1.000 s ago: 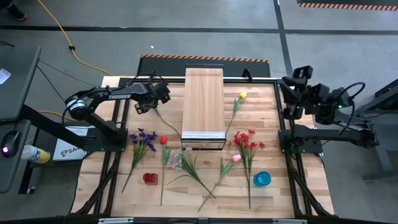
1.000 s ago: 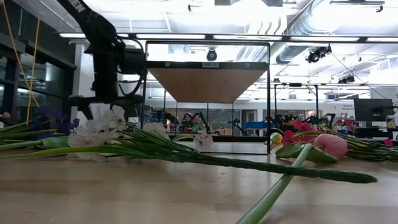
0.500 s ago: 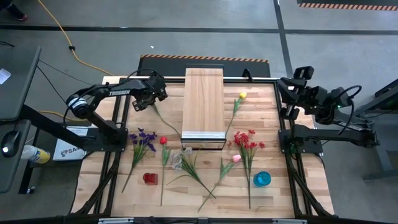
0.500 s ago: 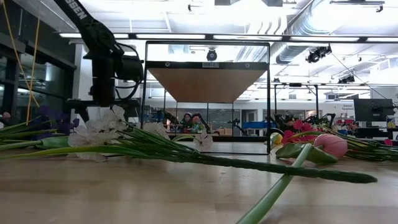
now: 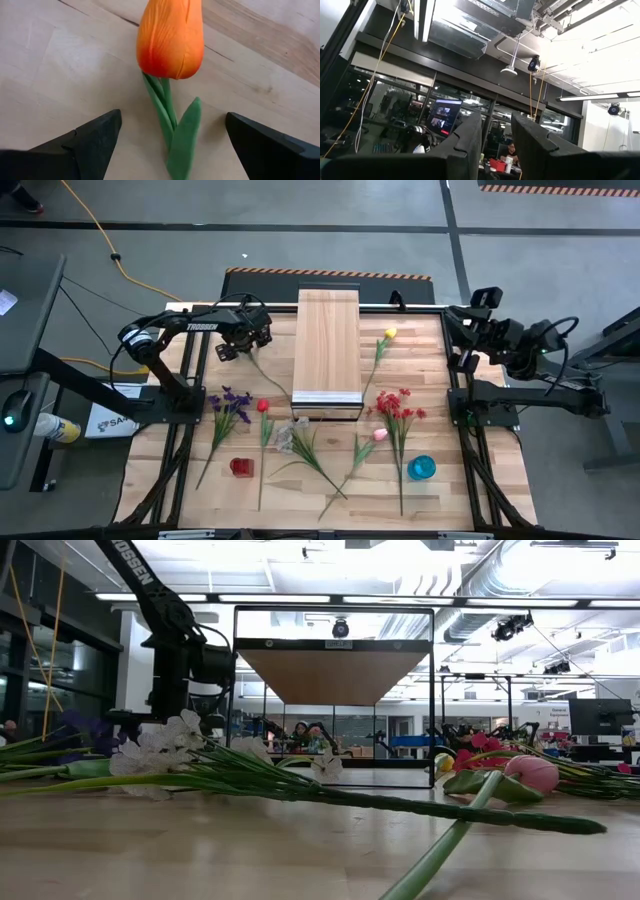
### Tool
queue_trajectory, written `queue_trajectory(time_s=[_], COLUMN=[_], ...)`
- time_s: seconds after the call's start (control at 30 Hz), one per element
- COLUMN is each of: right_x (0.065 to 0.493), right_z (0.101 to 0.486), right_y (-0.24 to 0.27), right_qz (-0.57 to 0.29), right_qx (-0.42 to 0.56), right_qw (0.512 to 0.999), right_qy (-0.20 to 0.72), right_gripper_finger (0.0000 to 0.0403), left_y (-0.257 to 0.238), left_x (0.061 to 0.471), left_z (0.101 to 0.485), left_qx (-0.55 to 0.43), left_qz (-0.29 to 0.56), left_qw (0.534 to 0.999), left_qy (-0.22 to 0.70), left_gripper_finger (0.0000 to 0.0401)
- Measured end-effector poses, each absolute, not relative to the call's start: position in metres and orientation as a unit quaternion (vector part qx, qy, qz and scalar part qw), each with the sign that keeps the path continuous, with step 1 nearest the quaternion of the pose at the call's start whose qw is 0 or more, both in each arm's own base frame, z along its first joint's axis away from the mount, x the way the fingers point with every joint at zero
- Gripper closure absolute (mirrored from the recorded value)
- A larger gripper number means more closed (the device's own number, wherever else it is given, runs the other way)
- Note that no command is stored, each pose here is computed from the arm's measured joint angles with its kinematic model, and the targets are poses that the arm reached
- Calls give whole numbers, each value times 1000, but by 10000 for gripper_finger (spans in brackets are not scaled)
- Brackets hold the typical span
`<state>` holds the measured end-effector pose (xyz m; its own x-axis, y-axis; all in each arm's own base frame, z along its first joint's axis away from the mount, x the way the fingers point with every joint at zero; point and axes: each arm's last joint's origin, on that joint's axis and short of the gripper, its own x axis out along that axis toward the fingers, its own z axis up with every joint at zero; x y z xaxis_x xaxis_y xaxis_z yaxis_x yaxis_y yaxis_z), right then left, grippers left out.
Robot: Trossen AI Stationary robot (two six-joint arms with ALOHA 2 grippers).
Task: Pick and place flowers into a vace then onto a shelf
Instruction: Put the orange tulip into the blue vase
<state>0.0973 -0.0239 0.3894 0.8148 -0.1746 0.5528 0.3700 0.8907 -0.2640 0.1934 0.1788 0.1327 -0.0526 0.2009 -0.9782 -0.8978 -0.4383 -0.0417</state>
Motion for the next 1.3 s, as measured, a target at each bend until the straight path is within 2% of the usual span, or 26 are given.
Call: queue_trajectory(time_s=[0.1, 0.2, 0.93, 1.3], right_x=[97, 97, 99, 99], right_z=[389, 389, 387, 387], right_y=[-24, -24, -24, -24], right_qz=[-146, -146, -144, -144], right_qx=[-183, -183, -182, -180], right_qw=[935, 935, 939, 939], right_qy=[-266, -266, -255, -255], right_gripper_finger=[304, 304, 304, 304], left_y=[179, 178, 170, 165], left_x=[193, 193, 198, 200], left_z=[132, 132, 131, 132], left_qx=[-544, -545, -536, -526], left_qz=[650, 650, 649, 652], left_qw=[421, 419, 423, 430], left_qy=[322, 324, 336, 337], left_gripper_finger=[18, 51, 372, 366])
